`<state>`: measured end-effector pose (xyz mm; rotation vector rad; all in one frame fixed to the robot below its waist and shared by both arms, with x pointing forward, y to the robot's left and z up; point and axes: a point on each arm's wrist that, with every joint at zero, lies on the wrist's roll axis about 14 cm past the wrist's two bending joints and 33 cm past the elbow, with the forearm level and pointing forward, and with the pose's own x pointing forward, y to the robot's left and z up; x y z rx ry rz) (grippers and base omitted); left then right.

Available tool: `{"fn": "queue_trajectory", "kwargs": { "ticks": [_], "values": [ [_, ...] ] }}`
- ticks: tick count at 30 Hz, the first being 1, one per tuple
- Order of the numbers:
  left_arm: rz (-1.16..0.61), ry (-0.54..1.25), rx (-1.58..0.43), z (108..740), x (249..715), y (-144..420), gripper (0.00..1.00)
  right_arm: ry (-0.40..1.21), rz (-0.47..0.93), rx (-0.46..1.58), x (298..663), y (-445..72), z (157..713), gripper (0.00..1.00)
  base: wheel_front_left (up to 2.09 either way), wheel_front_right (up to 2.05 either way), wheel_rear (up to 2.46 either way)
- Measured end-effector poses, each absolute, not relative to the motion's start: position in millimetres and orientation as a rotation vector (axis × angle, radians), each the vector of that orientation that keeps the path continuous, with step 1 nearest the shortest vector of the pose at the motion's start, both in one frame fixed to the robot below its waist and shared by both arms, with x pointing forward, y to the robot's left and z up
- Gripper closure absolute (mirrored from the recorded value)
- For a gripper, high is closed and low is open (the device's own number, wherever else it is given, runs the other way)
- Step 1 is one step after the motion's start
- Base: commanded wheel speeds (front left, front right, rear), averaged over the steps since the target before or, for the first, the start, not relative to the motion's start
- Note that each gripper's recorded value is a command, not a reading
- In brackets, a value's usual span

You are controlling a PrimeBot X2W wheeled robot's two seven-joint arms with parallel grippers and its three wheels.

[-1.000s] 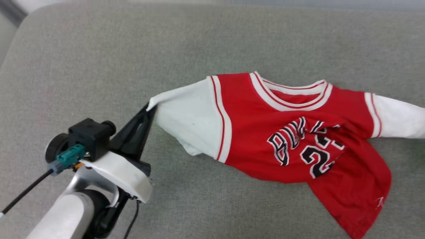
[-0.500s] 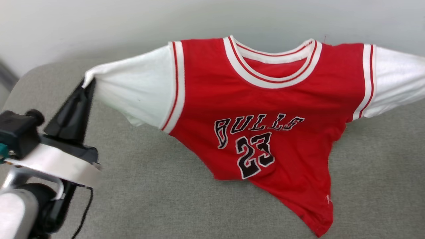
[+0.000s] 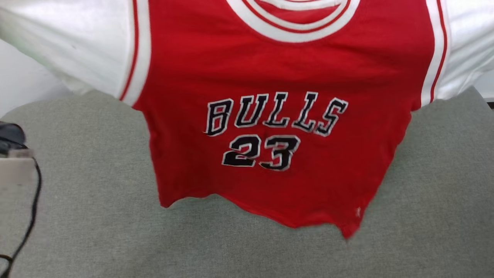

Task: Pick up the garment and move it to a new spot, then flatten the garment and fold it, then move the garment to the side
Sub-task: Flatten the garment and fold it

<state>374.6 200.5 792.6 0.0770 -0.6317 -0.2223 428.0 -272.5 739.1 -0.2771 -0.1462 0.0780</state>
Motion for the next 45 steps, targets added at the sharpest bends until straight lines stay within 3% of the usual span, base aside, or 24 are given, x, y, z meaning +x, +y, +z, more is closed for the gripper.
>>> {"fn": "queue_trajectory", "kwargs": {
  "ticks": [8,15,37,45],
  "values": [
    [-0.215,-0.709,0.106,829,383,203,1.0,-0.281,0.034,-0.32,428,-280,782,1.0,0.0,0.0,0.0],
    [-0.236,-0.715,0.091,837,425,196,1.0,-0.322,0.011,-0.359,462,-285,798,1.0,0.0,0.0,0.0],
    [-0.226,-0.736,0.039,829,658,176,1.0,-0.39,-0.09,-0.341,669,-311,777,1.0,0.0,0.0,0.0],
    [-0.195,-0.633,0.035,761,713,179,1.0,-0.306,-0.059,-0.277,727,-302,699,1.0,0.0,0.0,0.0]
  ]
}}
